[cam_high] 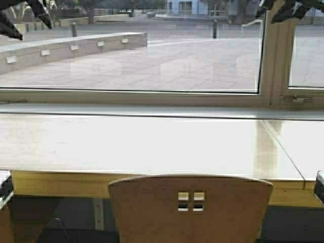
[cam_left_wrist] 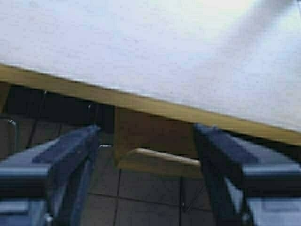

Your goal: Push the chairs under the table

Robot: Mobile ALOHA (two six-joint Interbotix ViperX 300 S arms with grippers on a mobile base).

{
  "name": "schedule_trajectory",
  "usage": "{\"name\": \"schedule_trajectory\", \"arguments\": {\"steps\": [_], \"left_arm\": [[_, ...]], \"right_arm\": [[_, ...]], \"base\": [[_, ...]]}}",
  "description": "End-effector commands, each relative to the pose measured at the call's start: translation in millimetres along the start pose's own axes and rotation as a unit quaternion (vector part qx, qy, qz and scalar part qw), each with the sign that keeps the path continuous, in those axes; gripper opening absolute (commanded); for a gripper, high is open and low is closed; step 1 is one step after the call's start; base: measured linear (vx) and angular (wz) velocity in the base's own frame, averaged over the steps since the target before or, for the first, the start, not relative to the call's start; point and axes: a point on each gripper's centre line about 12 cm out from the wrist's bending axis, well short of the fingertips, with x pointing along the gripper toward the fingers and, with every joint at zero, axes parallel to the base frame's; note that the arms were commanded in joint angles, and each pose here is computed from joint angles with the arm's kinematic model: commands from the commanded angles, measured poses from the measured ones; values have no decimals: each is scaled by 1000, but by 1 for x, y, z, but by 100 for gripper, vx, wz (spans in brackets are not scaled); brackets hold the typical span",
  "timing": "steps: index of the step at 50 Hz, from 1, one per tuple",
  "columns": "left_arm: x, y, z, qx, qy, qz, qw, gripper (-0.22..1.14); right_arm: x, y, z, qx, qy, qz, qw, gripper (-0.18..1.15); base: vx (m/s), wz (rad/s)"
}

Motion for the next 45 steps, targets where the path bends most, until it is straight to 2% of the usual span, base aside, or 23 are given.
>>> {"name": "schedule_trajectory", "arguments": {"steps": [1, 9, 15, 25, 37, 45], "left_arm": [[-11, -1, -6, 5, 3, -7, 1000, 93], [-28, -1, -9, 18, -26, -14, 999, 92], [-30, 0, -4, 22, -50, -12, 998, 93], [-29, 2, -8, 19, -51, -9, 998, 93], [-30, 2, -1, 20, -78, -9, 997, 93], [-30, 3, 0, 17, -87, -7, 996, 93]], "right_arm": [[-6, -4, -11, -26, -13, -2, 1000, 76], [-22, 0, 3, -24, -49, 7, 998, 76], [-19, -2, -3, -23, -38, 4, 999, 76], [-11, -2, -6, -19, -24, 2, 1000, 76], [-11, -1, 0, -21, -31, 3, 999, 76], [-1, -2, -8, -29, -11, -1, 1000, 76]], "base": [[-9, 30], [-8, 41], [-10, 54], [-16, 55], [-26, 39], [-28, 28]]}}
